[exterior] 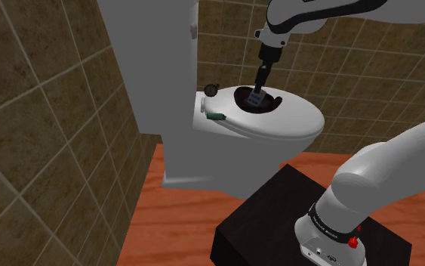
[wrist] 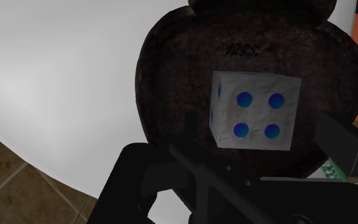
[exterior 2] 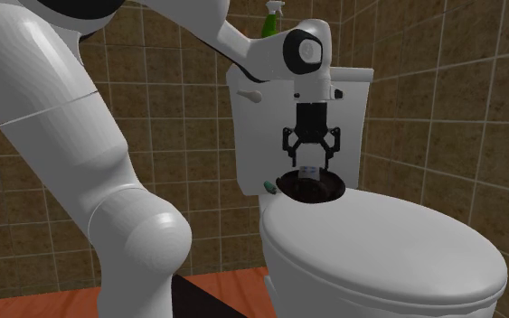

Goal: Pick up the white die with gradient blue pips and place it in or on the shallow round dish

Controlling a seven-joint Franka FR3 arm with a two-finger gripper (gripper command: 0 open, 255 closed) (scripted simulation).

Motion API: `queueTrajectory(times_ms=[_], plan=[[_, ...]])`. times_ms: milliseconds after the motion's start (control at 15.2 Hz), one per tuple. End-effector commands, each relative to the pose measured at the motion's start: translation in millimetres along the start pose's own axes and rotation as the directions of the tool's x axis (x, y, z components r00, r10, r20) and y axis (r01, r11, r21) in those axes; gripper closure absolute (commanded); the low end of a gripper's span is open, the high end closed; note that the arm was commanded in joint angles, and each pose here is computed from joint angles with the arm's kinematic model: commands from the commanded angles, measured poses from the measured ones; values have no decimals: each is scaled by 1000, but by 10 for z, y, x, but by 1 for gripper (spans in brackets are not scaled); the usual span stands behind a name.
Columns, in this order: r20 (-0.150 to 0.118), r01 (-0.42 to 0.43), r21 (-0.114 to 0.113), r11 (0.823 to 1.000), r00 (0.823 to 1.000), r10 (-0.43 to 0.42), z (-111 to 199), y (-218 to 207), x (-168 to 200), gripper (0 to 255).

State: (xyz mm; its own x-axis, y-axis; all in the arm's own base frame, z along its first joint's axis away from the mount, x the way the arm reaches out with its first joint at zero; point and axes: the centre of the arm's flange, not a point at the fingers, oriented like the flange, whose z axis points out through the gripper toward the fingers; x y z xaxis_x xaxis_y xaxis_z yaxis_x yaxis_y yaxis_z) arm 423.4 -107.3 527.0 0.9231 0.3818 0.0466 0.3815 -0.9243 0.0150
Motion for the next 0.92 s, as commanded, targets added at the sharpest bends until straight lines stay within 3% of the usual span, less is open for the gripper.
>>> queueTrajectory(times_ms=[0,198,462,858], plan=[[0,0,0,1000,1000,0,0,0,0,0],[0,0,0,1000,1000,0,0,0,0,0],[0,0,0,1000,1000,0,-500,0,0,0],[0,0,0,1000,1000,0,-500,0,0,0]])
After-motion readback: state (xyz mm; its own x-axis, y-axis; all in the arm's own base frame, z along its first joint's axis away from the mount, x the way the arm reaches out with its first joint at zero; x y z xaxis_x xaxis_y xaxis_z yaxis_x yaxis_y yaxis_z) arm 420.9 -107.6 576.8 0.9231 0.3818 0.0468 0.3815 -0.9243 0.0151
